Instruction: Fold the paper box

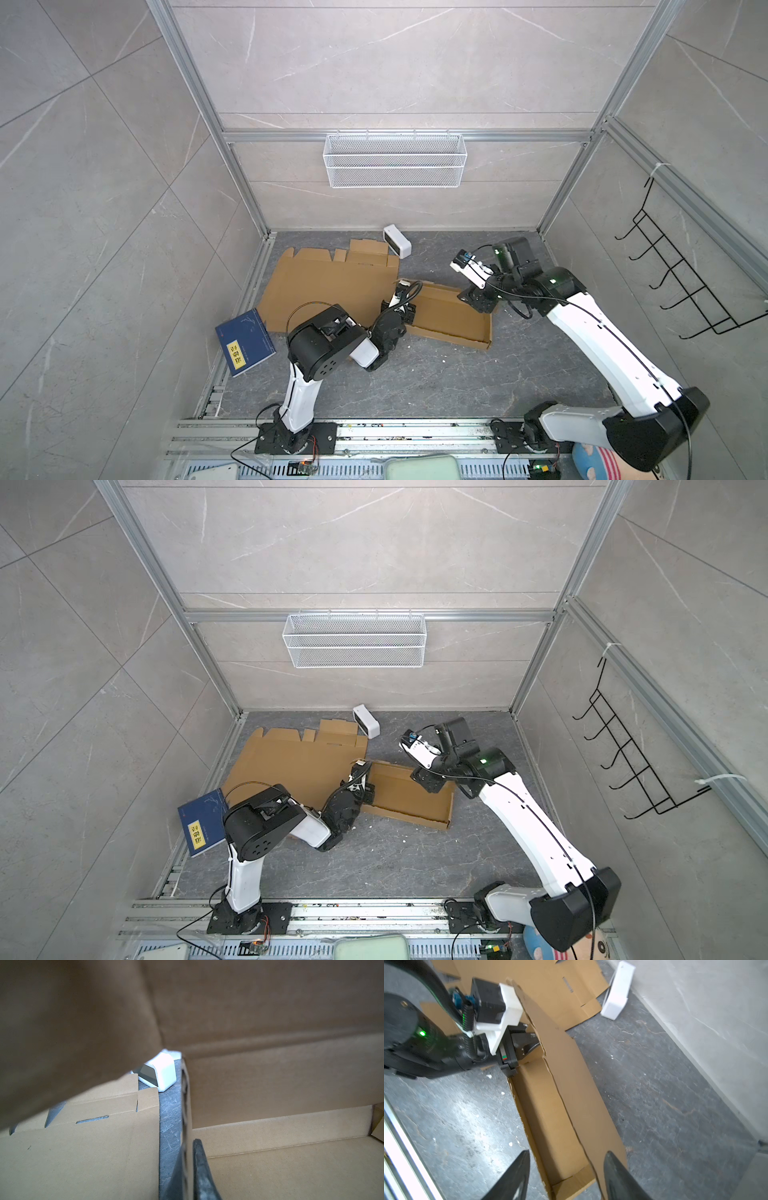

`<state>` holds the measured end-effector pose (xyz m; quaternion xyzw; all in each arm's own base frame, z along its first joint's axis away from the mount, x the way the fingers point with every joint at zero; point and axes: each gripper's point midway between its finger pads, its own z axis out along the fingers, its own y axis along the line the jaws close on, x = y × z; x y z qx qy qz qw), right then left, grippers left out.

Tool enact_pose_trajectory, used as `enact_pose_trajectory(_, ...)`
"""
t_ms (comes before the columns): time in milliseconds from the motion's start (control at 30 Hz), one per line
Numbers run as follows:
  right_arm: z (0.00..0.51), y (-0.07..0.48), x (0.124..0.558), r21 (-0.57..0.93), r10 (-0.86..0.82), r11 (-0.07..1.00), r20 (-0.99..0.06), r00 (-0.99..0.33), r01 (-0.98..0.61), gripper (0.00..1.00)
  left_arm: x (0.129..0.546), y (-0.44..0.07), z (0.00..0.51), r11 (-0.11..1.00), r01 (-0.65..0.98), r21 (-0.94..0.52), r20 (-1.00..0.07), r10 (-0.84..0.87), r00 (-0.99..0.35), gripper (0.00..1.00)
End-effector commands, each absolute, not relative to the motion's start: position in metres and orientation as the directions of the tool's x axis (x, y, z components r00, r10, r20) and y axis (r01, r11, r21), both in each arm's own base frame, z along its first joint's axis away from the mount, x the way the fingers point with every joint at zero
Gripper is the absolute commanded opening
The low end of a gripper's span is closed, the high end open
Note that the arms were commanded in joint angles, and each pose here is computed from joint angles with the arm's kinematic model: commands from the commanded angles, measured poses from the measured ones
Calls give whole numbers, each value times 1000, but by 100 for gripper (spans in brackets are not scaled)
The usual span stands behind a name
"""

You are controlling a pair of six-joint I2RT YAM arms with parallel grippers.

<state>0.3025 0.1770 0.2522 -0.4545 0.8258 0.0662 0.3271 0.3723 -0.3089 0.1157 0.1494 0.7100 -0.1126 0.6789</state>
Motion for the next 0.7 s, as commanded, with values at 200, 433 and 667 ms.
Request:
enact_pose_trajectory(200, 230, 197, 323, -278, -821, 474, -482, -305, -836, 51, 362, -296, 64, 920, 373, 120, -971, 188, -151, 0)
enact_pose_trajectory(433, 216, 202, 325, -264, -844, 449, -438, -308, -854, 27, 361, -295, 65, 919, 374, 122, -971, 188, -145, 0)
enact_pose_trajectory(667, 206, 206, 310, -196, -837, 443, -441, -324, -875, 4, 358, -288, 73, 927, 359, 109, -975, 170, -141, 0)
